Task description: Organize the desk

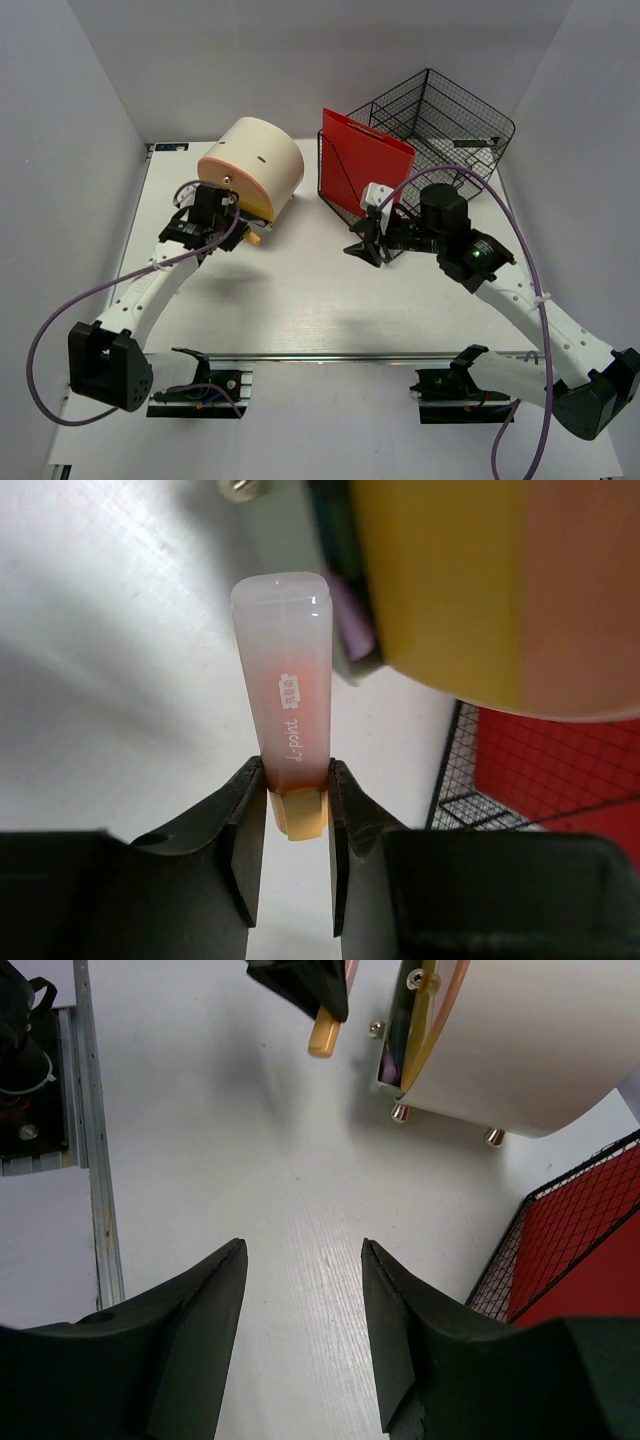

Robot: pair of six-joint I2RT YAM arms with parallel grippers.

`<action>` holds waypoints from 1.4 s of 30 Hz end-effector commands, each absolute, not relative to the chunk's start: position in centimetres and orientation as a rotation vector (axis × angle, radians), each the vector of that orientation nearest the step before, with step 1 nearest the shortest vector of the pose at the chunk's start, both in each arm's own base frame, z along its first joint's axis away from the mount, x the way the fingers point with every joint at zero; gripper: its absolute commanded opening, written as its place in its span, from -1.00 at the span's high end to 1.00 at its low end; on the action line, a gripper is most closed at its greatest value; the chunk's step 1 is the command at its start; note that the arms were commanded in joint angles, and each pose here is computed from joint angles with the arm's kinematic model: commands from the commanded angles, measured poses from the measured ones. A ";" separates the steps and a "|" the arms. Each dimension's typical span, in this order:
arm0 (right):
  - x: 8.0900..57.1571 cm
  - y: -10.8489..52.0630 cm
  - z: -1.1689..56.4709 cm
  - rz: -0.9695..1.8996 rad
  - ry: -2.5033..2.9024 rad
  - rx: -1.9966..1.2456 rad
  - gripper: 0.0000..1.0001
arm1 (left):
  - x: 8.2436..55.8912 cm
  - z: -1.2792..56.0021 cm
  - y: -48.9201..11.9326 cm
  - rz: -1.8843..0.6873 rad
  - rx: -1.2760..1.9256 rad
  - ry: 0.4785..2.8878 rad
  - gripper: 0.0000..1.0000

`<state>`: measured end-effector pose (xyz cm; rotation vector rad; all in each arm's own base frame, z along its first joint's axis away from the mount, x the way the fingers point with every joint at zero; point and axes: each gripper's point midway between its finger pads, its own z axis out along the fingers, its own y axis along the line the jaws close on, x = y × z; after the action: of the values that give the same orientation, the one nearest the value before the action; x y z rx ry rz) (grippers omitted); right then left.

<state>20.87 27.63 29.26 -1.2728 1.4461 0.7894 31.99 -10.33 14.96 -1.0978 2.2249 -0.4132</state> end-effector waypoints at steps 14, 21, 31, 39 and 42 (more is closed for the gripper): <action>21.5 26.8 30.0 0.765 1.393 -1.248 -0.12 | 36.8 19.3 -10.3 -0.745 -0.857 2.024 1.00; 21.6 26.5 30.1 0.756 1.391 -1.241 -0.12 | 37.2 18.0 -9.7 -0.965 -0.979 1.932 1.00; 21.7 26.5 29.8 0.756 1.394 -1.247 -0.12 | 38.8 18.3 -8.2 -1.066 -0.987 1.860 1.00; 21.8 26.5 29.5 0.755 1.396 -1.251 -0.12 | 38.9 16.8 -7.8 -1.166 -1.016 1.816 1.00; 21.9 26.5 29.4 0.755 1.398 -1.253 -0.12 | 39.0 16.3 -7.6 -1.173 -1.018 1.811 1.00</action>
<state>21.70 26.37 28.24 -1.2524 1.4631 0.7635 38.47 -7.33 14.58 -1.0889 1.8668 -1.1073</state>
